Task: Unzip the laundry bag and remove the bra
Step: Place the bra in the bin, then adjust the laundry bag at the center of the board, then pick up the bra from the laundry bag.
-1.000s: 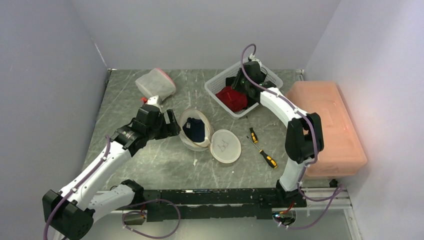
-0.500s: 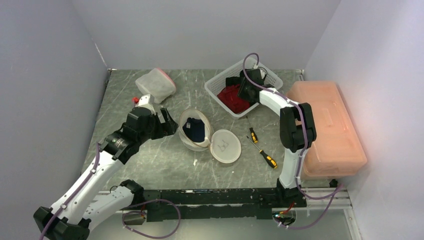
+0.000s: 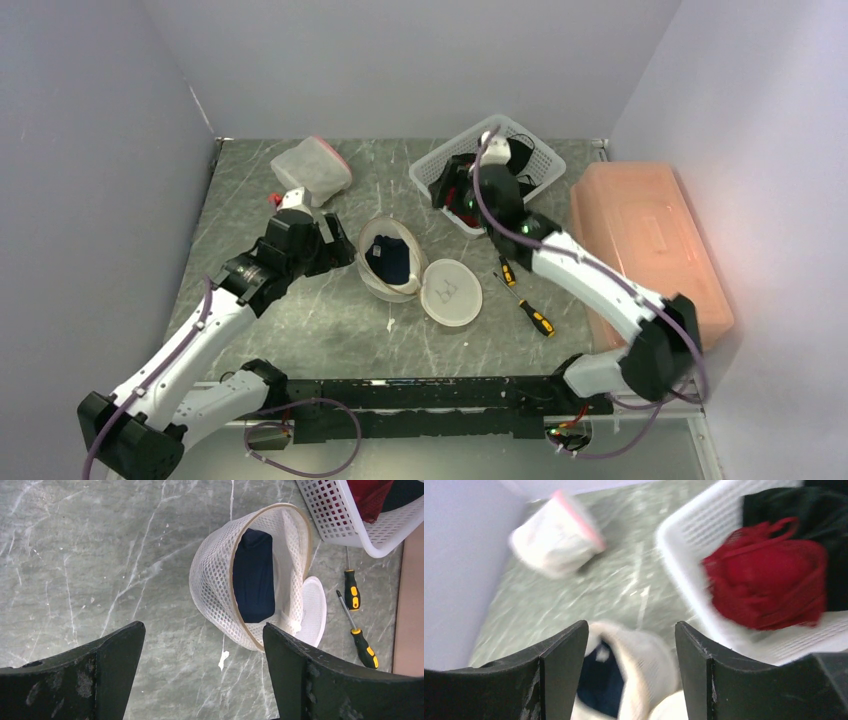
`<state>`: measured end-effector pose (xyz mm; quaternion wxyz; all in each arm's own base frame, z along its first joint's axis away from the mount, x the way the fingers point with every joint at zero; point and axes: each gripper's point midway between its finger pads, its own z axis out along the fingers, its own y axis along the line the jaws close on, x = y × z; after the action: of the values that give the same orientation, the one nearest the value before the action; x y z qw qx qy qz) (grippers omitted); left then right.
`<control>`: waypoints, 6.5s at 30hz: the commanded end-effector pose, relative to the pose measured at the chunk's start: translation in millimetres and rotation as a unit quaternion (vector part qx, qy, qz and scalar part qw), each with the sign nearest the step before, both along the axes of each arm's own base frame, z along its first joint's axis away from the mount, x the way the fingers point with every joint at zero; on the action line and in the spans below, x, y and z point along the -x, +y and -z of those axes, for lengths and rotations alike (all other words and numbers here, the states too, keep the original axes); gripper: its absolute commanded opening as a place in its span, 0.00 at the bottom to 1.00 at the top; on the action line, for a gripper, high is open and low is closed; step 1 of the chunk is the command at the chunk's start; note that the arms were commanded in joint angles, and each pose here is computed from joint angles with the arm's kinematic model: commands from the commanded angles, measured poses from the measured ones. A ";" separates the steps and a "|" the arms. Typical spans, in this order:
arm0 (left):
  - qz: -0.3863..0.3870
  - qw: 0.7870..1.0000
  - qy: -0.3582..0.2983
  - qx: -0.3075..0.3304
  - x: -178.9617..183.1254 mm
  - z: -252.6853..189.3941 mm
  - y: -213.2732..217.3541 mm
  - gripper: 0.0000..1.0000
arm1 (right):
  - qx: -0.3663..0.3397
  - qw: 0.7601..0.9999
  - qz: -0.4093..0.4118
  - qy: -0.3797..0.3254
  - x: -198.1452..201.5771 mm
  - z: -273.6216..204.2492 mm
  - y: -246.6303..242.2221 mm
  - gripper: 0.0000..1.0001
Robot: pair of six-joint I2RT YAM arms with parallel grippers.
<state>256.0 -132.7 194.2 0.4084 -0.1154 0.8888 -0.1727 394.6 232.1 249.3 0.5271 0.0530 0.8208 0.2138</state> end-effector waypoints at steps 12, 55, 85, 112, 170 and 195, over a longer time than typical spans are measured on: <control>0.100 0.994 0.034 -0.009 -40.1 8.0 -37.9 0.92 | -0.082 0.975 -0.185 0.094 149.6 93.8 60.3 0.66; 0.119 0.983 0.108 0.086 -54.1 54.8 -67.1 0.03 | -0.153 0.949 -0.220 0.169 101.4 149.3 93.9 0.33; 0.085 0.992 0.048 0.077 -36.9 27.3 -51.6 0.03 | 0.057 0.987 -0.137 0.060 116.1 77.7 1.7 0.00; 0.084 0.993 0.079 0.009 -4.7 72.0 -72.1 0.02 | -0.026 0.954 -0.296 0.038 160.0 41.8 86.5 0.51; 0.062 0.988 0.142 0.012 -8.3 106.9 -82.7 0.03 | 0.128 0.948 -0.220 0.192 117.3 231.6 100.7 0.09; 0.063 0.993 0.091 0.032 -24.6 51.1 -89.0 0.04 | 0.025 0.947 -0.310 0.076 150.9 109.4 104.2 0.00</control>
<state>263.3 -210.5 93.8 0.2639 -0.0878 0.9437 -0.1793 252.1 327.7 121.1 0.3617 -0.1733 0.8641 0.3040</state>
